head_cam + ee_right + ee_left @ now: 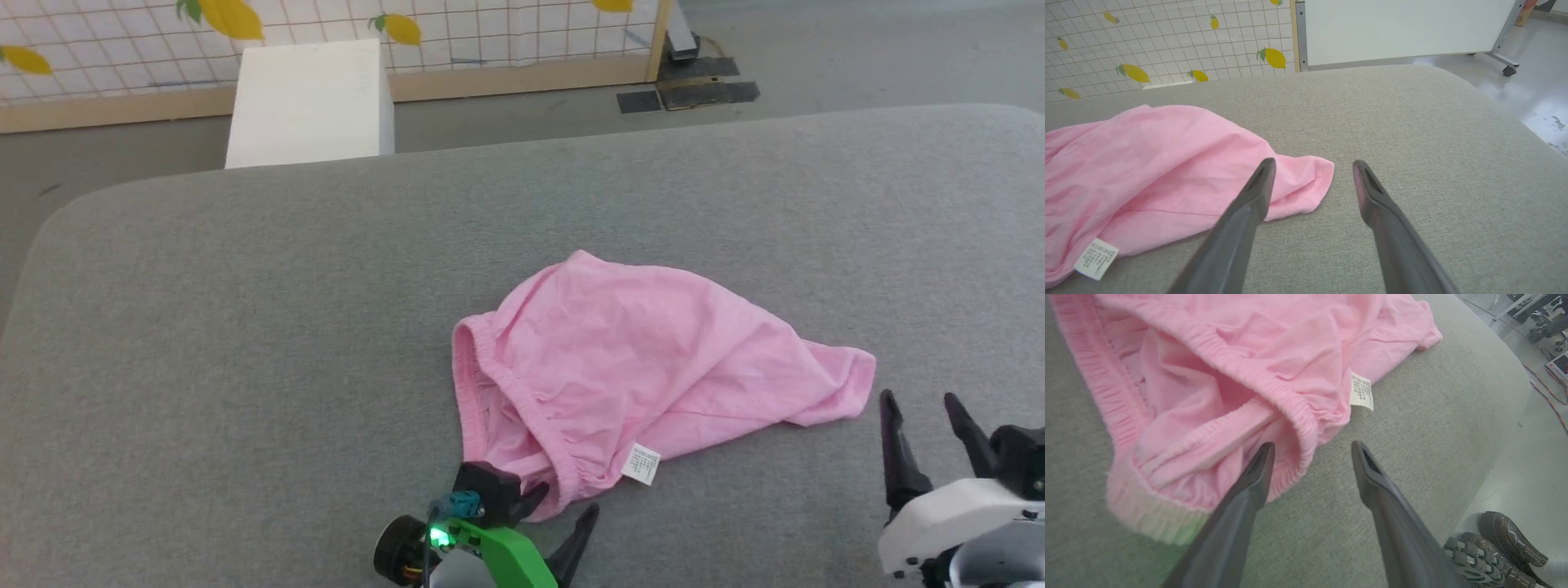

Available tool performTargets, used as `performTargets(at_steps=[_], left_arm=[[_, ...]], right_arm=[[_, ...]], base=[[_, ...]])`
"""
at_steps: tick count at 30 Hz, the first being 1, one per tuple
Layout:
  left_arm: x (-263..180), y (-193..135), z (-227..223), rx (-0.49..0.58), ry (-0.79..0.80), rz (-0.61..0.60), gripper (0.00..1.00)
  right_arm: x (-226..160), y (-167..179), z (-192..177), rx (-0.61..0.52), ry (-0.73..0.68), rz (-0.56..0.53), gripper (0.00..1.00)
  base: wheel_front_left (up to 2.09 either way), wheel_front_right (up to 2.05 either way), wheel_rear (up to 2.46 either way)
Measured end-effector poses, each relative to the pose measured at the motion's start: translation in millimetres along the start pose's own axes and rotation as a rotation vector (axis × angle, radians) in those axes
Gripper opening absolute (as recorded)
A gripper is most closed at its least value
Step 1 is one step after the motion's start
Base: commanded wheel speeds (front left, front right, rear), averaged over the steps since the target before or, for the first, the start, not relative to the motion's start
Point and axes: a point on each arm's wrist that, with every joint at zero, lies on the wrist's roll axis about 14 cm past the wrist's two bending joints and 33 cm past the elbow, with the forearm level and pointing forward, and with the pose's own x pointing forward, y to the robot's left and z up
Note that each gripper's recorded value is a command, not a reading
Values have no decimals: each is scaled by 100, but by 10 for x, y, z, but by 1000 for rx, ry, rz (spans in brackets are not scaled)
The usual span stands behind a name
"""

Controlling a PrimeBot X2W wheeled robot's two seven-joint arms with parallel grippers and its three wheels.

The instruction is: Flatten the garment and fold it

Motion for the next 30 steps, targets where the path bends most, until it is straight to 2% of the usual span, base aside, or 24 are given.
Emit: performTargets(at_steps=[6,7,8,14,22,27,28,30], left_arm=[[118,-44,14,8,33,-25,100],[139,-57,34,9,29,-31,35],[155,-73,47,4,27,-38,0],[174,-38,118,-39,-3,-30,0],[-20,406,457,-125,-169,120,0],[-216,710,712,-146,-300,233,0],[-327,873,808,-147,-354,294,0],[-366,939,819,-149,-368,319,0]], right_arm=[[-40,4,-34,26,1,0,100],[-45,-2,-45,29,1,-2,100],[-51,-5,-61,34,4,-3,100],[-48,-37,-157,39,30,-14,100],[61,2,-264,44,93,-4,100],[154,168,-396,45,182,43,100],[199,279,-453,48,220,74,100],[236,346,-462,51,229,93,100]], base=[[0,0,0],[0,0,0],[0,0,0],[0,0,0],[0,0,0],[0,0,0],[0,0,0],[0,0,0]])
